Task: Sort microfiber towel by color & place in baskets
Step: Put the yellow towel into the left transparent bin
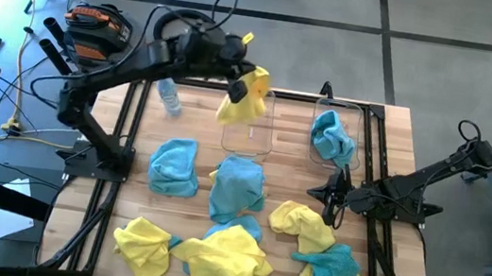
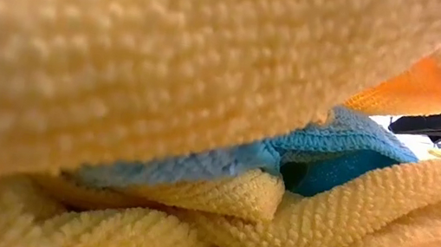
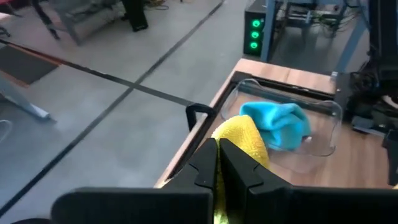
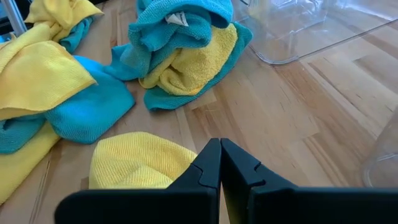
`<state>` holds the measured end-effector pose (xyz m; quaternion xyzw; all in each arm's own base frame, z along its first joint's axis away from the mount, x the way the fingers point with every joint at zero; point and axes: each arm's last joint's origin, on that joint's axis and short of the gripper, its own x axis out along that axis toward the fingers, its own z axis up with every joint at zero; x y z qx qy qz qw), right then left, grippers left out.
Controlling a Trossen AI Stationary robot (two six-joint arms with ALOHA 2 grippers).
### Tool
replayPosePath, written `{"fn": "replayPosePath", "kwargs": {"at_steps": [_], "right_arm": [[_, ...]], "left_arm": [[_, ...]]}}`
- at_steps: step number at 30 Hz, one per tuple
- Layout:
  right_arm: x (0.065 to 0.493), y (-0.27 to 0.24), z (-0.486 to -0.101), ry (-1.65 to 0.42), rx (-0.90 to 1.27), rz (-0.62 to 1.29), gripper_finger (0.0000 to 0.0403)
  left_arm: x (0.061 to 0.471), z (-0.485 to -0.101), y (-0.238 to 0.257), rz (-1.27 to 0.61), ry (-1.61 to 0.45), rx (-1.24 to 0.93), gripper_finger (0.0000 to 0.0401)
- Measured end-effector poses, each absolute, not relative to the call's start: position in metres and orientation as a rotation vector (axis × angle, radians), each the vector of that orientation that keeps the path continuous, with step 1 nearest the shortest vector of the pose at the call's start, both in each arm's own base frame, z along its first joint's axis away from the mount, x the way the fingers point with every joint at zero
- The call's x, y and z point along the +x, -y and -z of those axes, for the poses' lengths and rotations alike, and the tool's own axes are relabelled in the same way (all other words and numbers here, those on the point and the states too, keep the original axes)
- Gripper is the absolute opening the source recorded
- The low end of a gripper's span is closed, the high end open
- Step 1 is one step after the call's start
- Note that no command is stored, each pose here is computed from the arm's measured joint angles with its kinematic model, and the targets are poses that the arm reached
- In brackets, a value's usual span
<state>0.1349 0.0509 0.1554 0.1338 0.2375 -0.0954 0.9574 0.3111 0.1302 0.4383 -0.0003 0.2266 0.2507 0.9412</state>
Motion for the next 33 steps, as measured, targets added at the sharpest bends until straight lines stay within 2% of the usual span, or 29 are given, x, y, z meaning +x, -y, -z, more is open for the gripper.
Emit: {"fn": "replayPosePath", "kwargs": {"at_steps": [6, 12, 20, 23, 28, 33], "right_arm": [[0.135, -0.051, -0.155, -0.488, 0.252, 0.190, 0.0000], [0.135, -0.051, -0.155, -0.489, 0.252, 0.190, 0.0000], [0.135, -0.051, -0.155, -0.489, 0.253, 0.190, 0.0000], [0.134, -0.051, -0.155, -0.491, 0.259, 0.192, 0.0000], [0.134, -0.051, -0.154, -0.495, 0.256, 0.193, 0.0000], [0.134, -0.051, -0.154, -0.498, 0.255, 0.194, 0.0000]], "left_arm": [[0.326, -0.413, -0.148, -0.479, -0.568, -0.082, 0.0000], [0.350, -0.351, -0.159, -0.479, -0.890, -0.164, 0.0000], [0.388, -0.276, -0.172, -0.477, -1.081, -0.224, 0.0002], [0.395, -0.254, -0.176, -0.473, -1.141, -0.234, 0.0018], [0.402, -0.227, -0.178, -0.456, -1.216, -0.245, 0.0066], [0.403, -0.222, -0.180, -0.423, -1.246, -0.181, 0.0118]]}}
